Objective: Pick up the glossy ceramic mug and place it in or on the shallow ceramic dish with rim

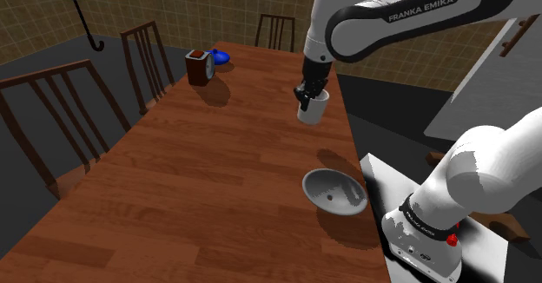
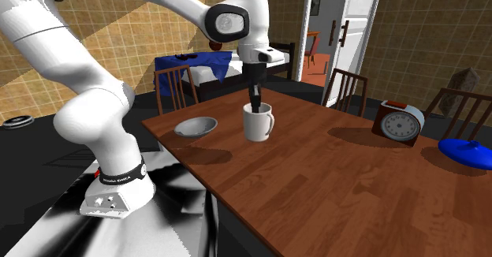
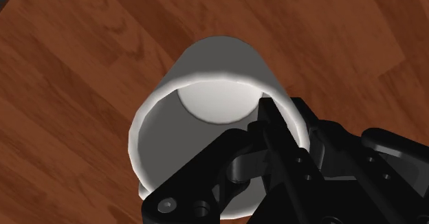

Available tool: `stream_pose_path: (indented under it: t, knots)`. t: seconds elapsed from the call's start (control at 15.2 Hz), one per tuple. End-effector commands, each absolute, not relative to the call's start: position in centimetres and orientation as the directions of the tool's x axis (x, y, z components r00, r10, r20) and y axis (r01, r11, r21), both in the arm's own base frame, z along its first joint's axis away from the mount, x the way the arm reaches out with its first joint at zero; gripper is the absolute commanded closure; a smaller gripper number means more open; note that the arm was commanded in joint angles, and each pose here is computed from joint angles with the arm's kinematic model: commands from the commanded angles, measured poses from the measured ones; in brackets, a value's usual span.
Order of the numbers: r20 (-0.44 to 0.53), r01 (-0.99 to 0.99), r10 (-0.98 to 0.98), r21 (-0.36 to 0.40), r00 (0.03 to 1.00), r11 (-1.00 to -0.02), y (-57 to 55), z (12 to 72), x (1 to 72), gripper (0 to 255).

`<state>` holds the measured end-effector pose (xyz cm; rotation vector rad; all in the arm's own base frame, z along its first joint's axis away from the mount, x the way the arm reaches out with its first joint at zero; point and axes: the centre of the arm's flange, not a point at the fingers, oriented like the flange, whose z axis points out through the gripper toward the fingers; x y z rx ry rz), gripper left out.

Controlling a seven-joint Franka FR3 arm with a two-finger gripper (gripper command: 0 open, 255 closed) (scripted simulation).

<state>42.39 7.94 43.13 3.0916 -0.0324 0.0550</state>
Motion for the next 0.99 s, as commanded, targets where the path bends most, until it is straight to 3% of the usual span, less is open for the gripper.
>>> stream_pose_path:
  t: [0.0, 0.33, 0.92]
  knots:
    - [0.036, -0.022, -0.02, 0.049, 0.999, -0.999, 7.8, 44.4, 42.4, 255]
    - [0.036, -0.022, -0.02, 0.049, 0.999, -0.999, 7.8, 47.0, 42.4, 255]
    - [0.036, -0.022, -0.02, 0.049, 0.999, -0.999, 14.3, 48.1, 32.5, 255]
